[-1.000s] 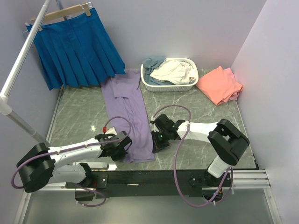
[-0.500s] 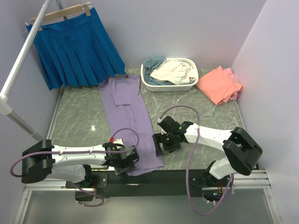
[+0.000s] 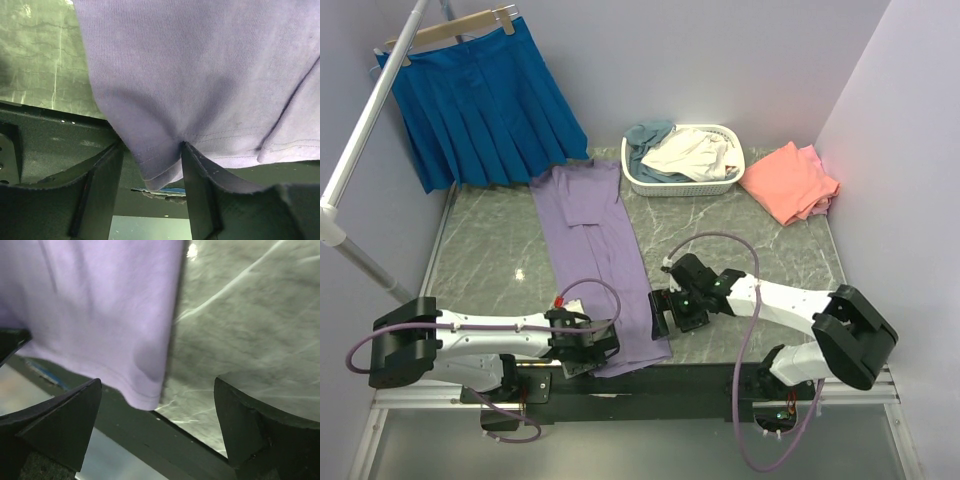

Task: Fold and stack the t-shirts
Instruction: Fold the tshirt

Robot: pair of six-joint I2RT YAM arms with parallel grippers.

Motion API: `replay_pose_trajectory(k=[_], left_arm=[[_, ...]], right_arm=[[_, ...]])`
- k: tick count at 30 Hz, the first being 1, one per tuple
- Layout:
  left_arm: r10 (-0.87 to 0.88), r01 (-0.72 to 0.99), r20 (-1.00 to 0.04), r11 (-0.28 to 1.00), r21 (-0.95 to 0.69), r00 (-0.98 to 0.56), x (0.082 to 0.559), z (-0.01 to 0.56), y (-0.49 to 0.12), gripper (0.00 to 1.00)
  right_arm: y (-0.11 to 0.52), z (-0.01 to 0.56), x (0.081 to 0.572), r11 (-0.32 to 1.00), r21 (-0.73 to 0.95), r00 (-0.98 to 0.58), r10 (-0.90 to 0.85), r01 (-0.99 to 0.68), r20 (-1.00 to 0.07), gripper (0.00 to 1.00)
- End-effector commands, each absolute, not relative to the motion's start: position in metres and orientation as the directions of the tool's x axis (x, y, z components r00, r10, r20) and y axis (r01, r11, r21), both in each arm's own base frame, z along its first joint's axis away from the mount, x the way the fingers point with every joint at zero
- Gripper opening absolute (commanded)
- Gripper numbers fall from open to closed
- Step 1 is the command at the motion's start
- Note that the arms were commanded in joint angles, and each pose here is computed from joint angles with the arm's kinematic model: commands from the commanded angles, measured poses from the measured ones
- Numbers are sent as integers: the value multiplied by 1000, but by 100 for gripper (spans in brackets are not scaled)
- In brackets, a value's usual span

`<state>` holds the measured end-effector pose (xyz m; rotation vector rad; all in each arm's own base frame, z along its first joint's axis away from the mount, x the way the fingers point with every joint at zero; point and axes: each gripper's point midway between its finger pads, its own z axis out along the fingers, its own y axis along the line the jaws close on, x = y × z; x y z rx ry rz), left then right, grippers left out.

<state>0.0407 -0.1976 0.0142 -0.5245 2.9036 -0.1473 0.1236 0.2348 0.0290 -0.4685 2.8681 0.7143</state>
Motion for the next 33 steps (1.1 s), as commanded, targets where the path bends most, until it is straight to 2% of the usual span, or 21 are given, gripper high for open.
replay_pose_trajectory(k=[1,4,6,9,11,12,20,21,23,26,27,30,33], left_arm=[[-342,-338,-78,940,-54,-937,13,0,-187,55],[-338,-335,-87,941,-43,-937,13,1,-186,53],[-339,-337,-88,941,-45,-937,14,1,-186,52],[-343,-339,-82,939,-52,-936,12,0,-185,49],[-349,-345,-81,937,-56,-934,12,-2,-185,49],[-350,-347,-83,936,-55,-933,12,-2,-184,48],[-349,-345,-93,937,-51,-933,14,-6,-185,41],[-347,-344,-94,938,-53,-933,15,-5,-186,37],[-347,-344,-94,938,-54,-933,15,-6,-186,32],[-355,-351,-101,935,-58,-929,16,-3,-184,21],[-355,-350,-109,935,-57,-929,17,-1,-184,14],[-365,-356,-136,930,-86,-921,24,10,-189,3],[-380,-369,-172,925,-93,-909,31,24,-188,1]], right_arm=[[228,20,102,830,471,-954,-253,-299,-160,100],[229,19,100,824,486,-957,-245,-291,-158,100],[232,17,99,820,497,-959,-238,-284,-154,90],[229,9,94,832,494,-968,-225,-251,-113,46],[229,5,89,828,503,-969,-231,-246,-93,39],[228,2,87,833,499,-970,-228,-237,-80,30],[243,1,81,785,569,-964,-258,-245,-59,25],[243,0,81,787,567,-965,-257,-244,-58,13],[241,-1,82,794,556,-964,-260,-246,-55,0],[237,0,85,814,521,-963,-260,-257,-68,0],[237,5,90,813,515,-961,-262,-272,-94,0],[238,20,101,816,489,-951,-267,-309,-156,0],[242,40,116,812,466,-935,-274,-351,-227,0]])
